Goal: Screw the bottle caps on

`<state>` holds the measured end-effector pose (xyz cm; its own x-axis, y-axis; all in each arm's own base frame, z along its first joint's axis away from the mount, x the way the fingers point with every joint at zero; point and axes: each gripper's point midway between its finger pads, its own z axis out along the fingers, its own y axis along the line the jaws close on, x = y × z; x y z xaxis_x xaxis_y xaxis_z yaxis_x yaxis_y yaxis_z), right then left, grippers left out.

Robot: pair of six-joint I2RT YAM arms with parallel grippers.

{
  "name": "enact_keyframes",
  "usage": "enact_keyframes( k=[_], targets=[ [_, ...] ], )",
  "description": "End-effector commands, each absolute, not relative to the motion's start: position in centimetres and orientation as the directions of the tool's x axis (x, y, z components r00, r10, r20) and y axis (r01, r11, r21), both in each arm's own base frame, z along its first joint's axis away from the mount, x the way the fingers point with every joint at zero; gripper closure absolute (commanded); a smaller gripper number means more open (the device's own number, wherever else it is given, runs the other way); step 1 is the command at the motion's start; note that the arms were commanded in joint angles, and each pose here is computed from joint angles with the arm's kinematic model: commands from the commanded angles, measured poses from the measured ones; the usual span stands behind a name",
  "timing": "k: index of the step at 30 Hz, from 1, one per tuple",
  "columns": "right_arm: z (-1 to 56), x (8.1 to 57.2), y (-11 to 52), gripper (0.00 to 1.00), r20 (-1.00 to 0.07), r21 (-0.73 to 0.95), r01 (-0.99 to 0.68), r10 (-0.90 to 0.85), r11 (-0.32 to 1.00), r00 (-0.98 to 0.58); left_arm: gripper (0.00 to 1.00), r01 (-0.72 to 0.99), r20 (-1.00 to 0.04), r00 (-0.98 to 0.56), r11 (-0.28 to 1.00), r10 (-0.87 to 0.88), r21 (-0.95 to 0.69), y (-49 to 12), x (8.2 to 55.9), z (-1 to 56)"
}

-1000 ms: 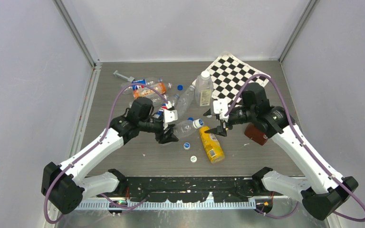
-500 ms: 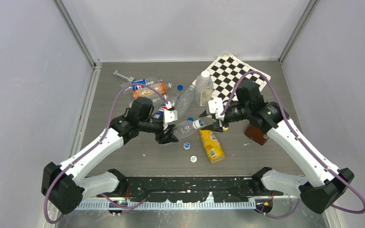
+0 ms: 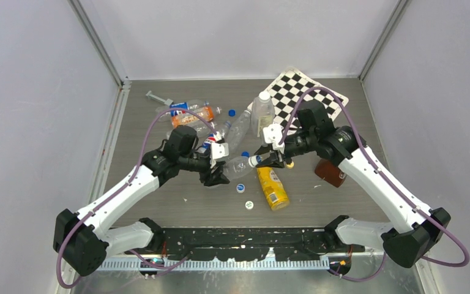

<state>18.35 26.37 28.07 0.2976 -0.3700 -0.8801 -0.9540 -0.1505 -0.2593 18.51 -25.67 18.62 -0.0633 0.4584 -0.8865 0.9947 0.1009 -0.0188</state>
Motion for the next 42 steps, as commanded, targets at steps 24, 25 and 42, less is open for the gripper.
enact_keyframes(
  k=[24, 25, 42],
  targets=[
    [32.2, 22.6, 27.0, 0.31, -0.74, 0.573, -0.608, 0.028, 0.55, -0.672, 1.0, 0.774, -0.815, 0.186, 0.43, 0.549, 0.466, -22.6, 26.3, 19.9],
    [32.4, 22.3, 26.3, 0.26, -0.823, 0.449, -0.713, -0.061, 0.539, -0.565, 1.0, 0.786, -0.814, 0.178, 0.417, 0.553, 0.456, -22.7, 26.1, 19.6],
    [28.2, 18.2, 24.6, 0.26, -0.805, -0.399, -0.91, -0.435, -0.11, 0.405, 1.0, 0.939, -0.848, 0.082, 0.244, 0.523, 0.241, -25.5, 22.5, 17.5]
  ],
)
